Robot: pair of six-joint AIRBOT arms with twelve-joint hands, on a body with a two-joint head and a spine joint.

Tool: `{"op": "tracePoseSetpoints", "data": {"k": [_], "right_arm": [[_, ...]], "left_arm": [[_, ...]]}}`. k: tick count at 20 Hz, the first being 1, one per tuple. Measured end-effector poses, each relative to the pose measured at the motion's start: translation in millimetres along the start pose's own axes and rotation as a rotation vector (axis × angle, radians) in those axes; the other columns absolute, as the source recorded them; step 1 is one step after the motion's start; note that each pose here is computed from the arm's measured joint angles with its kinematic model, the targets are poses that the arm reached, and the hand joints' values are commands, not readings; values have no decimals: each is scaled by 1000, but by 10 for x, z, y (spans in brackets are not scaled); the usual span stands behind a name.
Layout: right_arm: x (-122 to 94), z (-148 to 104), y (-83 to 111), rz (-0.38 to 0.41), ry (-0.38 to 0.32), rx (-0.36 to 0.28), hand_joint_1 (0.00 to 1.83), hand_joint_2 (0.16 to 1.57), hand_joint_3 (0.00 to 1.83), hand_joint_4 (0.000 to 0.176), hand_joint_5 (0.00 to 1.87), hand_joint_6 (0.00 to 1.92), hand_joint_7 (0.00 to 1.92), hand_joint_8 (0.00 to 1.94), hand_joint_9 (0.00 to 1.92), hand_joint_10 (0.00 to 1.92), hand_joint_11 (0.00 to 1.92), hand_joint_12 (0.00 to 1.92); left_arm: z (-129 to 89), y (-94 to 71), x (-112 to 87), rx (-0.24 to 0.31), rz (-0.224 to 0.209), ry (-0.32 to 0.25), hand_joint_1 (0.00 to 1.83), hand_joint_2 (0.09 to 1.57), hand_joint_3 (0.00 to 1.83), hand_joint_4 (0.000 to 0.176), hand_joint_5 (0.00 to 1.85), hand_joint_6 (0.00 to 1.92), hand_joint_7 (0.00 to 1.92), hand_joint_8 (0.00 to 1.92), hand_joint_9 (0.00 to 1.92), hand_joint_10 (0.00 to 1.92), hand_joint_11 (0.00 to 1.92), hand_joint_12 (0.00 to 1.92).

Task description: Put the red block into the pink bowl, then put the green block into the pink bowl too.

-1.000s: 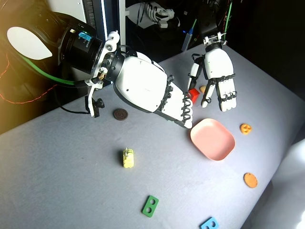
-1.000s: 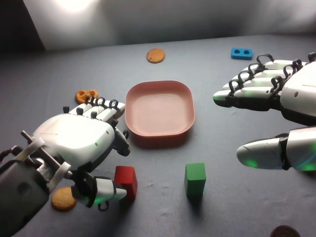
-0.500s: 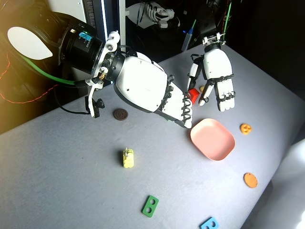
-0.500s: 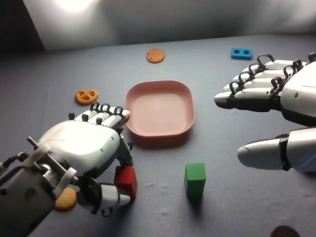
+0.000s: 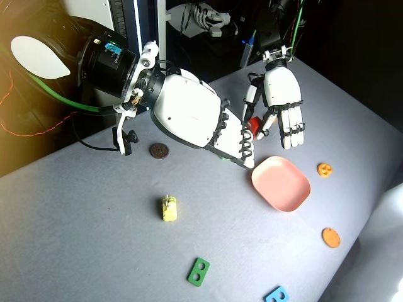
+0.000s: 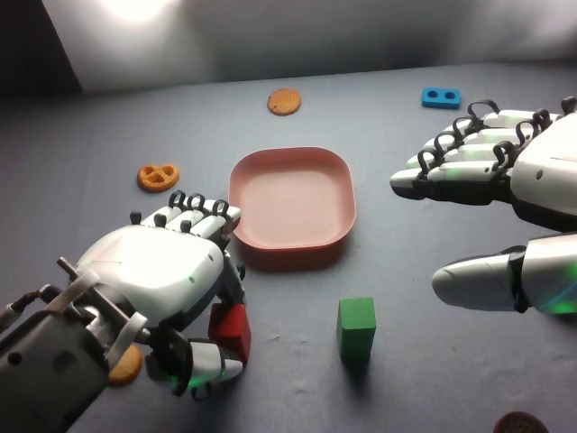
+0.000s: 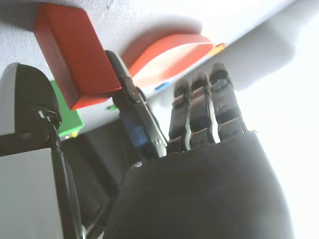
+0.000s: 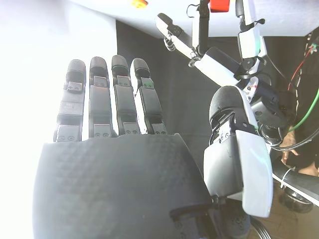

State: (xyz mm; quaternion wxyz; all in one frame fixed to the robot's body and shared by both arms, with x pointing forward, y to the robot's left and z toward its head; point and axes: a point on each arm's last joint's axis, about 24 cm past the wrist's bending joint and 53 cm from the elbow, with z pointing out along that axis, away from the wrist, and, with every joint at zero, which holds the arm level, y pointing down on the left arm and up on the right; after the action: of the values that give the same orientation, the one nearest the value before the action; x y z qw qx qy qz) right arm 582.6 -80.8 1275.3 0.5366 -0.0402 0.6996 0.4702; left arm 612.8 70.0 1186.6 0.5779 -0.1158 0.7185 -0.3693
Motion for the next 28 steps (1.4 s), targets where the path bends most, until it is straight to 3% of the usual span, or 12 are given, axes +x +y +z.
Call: {"op": "tracePoseSetpoints", "data": {"k": [5,6,8,14,16,17,18,19,20,25,26,28], "right_arm": [[3,2,1,-1,1,0,0,1187,0,0,257,6,231,4,168,5,0,349],[2,2,2,-1,0,-1,0,1186,0,0,281,8,261,8,191,9,0,395],[1,2,3,-1,0,-1,0,1187,1,0,245,0,226,1,160,1,0,331],[5,1,0,-2,1,0,0,1183,0,0,260,5,242,5,176,8,0,368],[5,1,-1,-2,1,0,0,1191,1,0,283,6,262,5,192,8,0,423],[5,1,0,-2,1,0,0,1191,1,0,285,6,263,4,194,7,0,432],[6,1,-1,-2,1,0,0,1194,1,0,283,3,261,2,193,5,0,419],[5,1,0,-2,1,0,0,1192,0,0,261,3,241,2,176,3,0,359],[7,1,-2,-2,2,1,0,1190,0,0,259,4,241,3,173,3,0,345],[7,1,-2,-3,2,1,0,1183,0,0,248,1,225,1,156,2,0,313],[6,1,-1,-4,2,0,0,1183,0,0,245,0,231,3,165,5,0,322],[7,1,-2,-4,2,1,0,1185,0,0,250,1,235,2,168,3,0,321]], "left_arm": [[1,-3,9,0,-2,2,927,1006,3,50,1001,6,38,0,0,0,0,0],[2,-5,11,0,-3,2,1023,1048,3,150,1065,643,54,10,0,0,0,0],[4,-17,29,3,-7,5,1008,1098,10,175,978,966,43,6,0,0,0,0],[7,-34,53,6,-9,9,1026,1092,1,176,1011,921,106,6,0,0,0,0],[7,-34,55,6,-9,10,1054,1107,0,84,995,954,156,10,0,0,0,0],[7,-34,55,6,-10,10,1059,1107,0,73,997,952,163,11,0,0,0,0],[7,-35,55,6,-10,10,1035,1110,1,127,986,967,156,5,0,0,0,0],[8,-36,53,6,-11,10,1031,1109,0,139,986,968,156,4,0,0,0,0],[13,-50,39,8,-15,7,1038,1115,2,108,971,992,161,4,0,0,0,0],[38,-124,-127,30,-11,-22,1036,1103,0,136,998,951,203,7,0,0,0,0],[58,-116,-215,29,-12,-34,1063,1086,0,98,1041,881,215,5,0,0,0,0],[106,-140,-318,39,-7,-52,1050,1084,0,133,1042,878,201,1,0,0,0,0]]}}
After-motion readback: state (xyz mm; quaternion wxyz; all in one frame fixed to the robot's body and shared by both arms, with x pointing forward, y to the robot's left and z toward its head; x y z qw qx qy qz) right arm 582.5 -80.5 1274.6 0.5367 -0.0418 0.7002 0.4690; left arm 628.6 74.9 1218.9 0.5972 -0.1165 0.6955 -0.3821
